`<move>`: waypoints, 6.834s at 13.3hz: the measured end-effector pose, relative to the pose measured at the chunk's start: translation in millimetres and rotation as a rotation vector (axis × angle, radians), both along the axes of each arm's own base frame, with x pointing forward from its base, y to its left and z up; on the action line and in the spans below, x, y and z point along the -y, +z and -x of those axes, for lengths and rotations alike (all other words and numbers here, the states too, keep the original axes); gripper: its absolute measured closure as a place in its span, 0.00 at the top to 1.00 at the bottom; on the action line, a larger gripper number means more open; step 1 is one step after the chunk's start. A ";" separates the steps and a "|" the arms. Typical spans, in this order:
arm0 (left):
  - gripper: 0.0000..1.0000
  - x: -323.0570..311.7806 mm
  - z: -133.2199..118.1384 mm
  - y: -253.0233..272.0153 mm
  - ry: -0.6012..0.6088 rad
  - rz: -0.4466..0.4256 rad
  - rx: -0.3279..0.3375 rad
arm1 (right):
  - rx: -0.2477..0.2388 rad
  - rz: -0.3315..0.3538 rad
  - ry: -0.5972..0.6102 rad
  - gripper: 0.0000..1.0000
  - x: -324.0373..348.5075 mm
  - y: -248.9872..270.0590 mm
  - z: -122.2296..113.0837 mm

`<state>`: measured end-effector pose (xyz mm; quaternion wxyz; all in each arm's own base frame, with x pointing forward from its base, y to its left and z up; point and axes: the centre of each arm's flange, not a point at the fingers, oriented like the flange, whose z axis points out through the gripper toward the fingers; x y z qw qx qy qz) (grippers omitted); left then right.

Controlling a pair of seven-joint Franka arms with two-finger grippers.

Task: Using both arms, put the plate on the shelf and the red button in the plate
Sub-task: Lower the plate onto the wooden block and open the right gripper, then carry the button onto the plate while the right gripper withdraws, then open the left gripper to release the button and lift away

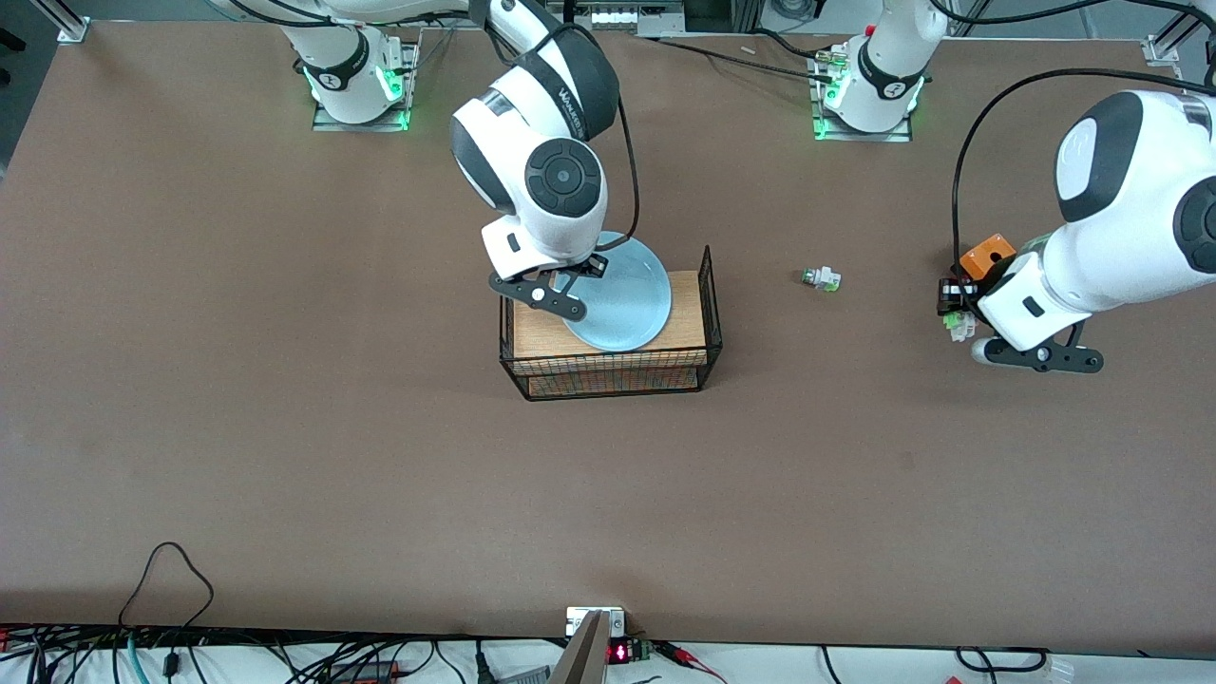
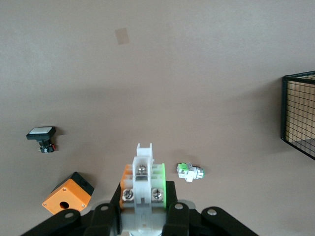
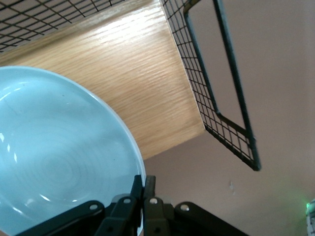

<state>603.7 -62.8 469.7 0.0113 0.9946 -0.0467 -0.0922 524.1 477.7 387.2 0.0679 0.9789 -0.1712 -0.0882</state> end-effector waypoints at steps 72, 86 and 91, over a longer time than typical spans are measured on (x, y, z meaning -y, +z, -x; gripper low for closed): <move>1.00 398.4 35.7 -56.6 0.094 0.177 0.109 | 0.118 -0.137 0.347 1.00 486.9 148.1 -28.3; 1.00 133.7 -19.5 120.6 0.408 0.014 0.181 | 0.120 -0.130 0.350 1.00 486.6 146.5 -38.8; 1.00 56.2 -32.5 112.8 0.322 -0.009 0.131 | 0.134 -0.128 0.351 1.00 486.7 152.9 -40.3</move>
